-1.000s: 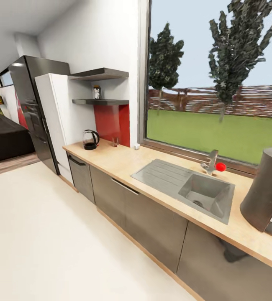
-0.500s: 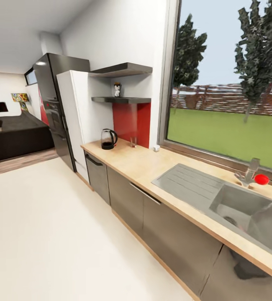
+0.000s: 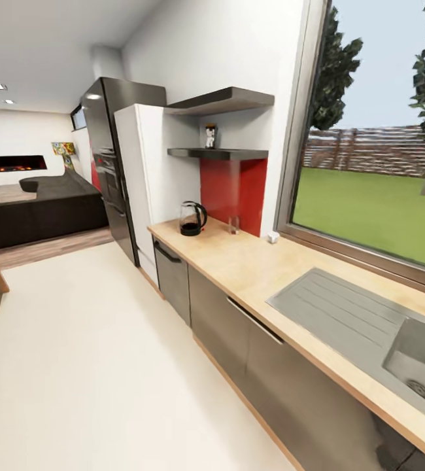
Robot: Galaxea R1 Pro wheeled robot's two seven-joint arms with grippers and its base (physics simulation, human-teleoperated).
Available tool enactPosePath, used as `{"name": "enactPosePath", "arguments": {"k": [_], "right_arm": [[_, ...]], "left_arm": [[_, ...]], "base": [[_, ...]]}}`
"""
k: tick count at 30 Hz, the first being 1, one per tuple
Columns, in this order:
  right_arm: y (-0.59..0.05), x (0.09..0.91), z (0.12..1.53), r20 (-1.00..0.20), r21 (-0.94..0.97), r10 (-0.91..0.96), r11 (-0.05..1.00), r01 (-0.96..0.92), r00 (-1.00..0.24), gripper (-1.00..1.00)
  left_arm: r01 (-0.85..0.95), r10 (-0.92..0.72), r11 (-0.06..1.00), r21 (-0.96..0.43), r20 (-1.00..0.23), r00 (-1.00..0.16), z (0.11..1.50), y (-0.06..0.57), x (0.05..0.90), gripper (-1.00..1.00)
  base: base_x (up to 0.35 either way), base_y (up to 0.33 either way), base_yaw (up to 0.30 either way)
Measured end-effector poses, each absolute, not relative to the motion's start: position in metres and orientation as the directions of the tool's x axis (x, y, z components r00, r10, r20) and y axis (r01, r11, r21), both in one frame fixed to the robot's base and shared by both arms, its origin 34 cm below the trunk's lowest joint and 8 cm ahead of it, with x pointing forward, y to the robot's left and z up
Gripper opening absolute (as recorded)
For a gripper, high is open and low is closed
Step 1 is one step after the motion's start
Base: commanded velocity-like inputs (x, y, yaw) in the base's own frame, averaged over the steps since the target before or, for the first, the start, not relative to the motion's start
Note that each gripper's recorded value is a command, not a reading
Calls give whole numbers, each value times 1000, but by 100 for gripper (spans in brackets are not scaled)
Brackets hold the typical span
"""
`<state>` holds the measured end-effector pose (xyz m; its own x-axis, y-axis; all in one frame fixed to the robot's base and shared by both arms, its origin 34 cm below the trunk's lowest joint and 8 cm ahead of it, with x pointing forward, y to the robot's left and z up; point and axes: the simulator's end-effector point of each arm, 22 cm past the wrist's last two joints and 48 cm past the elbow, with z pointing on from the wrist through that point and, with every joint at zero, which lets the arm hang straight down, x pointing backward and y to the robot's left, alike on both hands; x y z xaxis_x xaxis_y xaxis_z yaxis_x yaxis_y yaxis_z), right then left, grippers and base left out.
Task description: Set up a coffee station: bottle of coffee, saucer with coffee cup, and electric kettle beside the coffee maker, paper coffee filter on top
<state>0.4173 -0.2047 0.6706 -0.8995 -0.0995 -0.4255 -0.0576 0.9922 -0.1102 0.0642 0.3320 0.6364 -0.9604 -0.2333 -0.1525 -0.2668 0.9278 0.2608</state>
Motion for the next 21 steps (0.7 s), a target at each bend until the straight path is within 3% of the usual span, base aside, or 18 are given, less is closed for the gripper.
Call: {"name": "enactPosePath", "arguments": {"k": [21], "right_arm": [[-217, 404, 665, -411, -124, -103, 991, -56, -906, 100]], "left_arm": [[-264, -231, 928, 262, -152, -961, 637, 333, 64, 100]], "base": [[336, 127, 5]]}}
